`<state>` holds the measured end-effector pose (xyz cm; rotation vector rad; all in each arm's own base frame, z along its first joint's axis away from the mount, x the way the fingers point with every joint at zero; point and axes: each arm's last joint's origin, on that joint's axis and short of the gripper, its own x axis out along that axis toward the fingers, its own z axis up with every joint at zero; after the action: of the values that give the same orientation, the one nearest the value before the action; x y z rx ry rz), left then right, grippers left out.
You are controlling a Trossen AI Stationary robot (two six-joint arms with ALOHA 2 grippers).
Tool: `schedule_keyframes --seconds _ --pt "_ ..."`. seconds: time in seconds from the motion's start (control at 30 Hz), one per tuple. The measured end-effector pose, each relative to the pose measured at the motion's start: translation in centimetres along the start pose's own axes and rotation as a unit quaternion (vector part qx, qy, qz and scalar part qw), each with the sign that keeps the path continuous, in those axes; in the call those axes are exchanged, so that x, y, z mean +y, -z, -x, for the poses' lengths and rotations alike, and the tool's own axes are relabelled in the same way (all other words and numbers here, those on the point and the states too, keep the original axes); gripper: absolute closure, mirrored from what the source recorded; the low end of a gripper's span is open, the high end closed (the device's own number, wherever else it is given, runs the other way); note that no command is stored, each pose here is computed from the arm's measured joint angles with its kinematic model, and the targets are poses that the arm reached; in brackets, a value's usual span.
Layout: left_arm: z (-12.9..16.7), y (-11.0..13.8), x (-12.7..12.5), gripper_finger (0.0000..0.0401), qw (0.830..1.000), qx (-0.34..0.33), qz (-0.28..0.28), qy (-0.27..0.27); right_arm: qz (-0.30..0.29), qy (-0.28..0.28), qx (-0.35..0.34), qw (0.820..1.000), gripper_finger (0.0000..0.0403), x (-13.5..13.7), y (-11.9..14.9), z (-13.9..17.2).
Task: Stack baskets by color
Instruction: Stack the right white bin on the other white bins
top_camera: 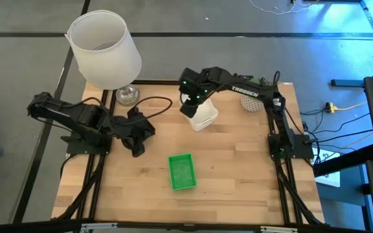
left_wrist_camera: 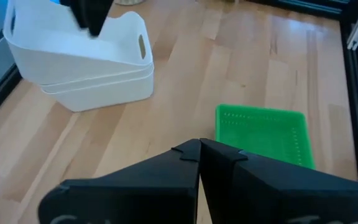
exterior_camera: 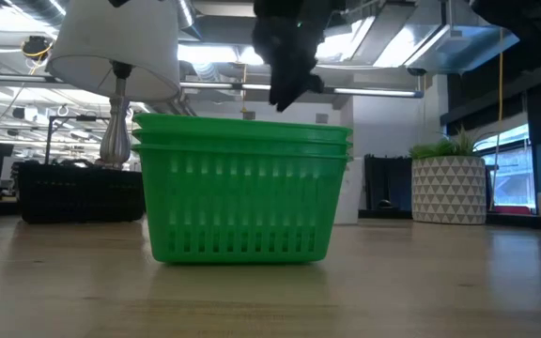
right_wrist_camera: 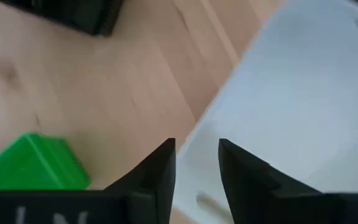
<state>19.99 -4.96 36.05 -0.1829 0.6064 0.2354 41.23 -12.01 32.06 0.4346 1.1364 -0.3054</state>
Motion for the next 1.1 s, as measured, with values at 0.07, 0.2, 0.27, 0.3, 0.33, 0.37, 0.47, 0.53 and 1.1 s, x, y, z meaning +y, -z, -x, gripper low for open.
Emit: schedule_keyframes --seconds 0.07,0.2,0.27,0.3,0.33,0.37,0.47,0.53,1.1 --pt "0.0 0.0 -0.1 0.0401 1.0 0.001 -0.002 0.002 0.001 -0.003 -0.011 1.0 0.0282 -0.1 -0.1 -1.0" --pt "0.1 0.1 -0.3 0.0401 1.0 0.001 -0.005 0.006 -0.01 -0.005 -0.022 1.0 0.0282 -0.2 -0.2 -2.5" --pt "0.1 0.1 -0.3 0.0401 1.0 0.001 -0.005 0.007 -0.014 -0.005 -0.022 1.0 0.0282 -0.3 0.0 -3.3" --pt "0.1 0.1 -0.3 0.0401 1.0 0.001 -0.004 0.007 -0.015 -0.005 -0.02 1.0 0.0282 -0.4 0.1 -3.6" --pt "0.1 0.1 -0.3 0.0401 1.0 0.001 -0.004 0.007 -0.015 -0.005 -0.021 1.0 0.0282 -0.4 0.1 -3.9" --pt "0.1 0.1 -0.3 0.0401 1.0 0.001 -0.004 0.007 -0.012 -0.005 -0.021 1.0 0.0282 -0.5 0.2 -4.2" --pt "0.1 0.1 -0.3 0.0401 1.0 0.001 -0.004 0.007 -0.011 -0.001 -0.009 1.0 0.0282 -0.7 0.7 -5.2" --pt "0.1 0.1 -0.3 0.0401 1.0 0.001 -0.003 0.007 -0.007 0.0 -0.008 1.0 0.0282 -0.8 0.8 -5.7" --pt "0.1 0.1 -0.3 0.0401 1.0 0.0 0.001 0.007 0.015 0.04 -0.006 0.999 0.0398 -1.1 1.1 -6.0"
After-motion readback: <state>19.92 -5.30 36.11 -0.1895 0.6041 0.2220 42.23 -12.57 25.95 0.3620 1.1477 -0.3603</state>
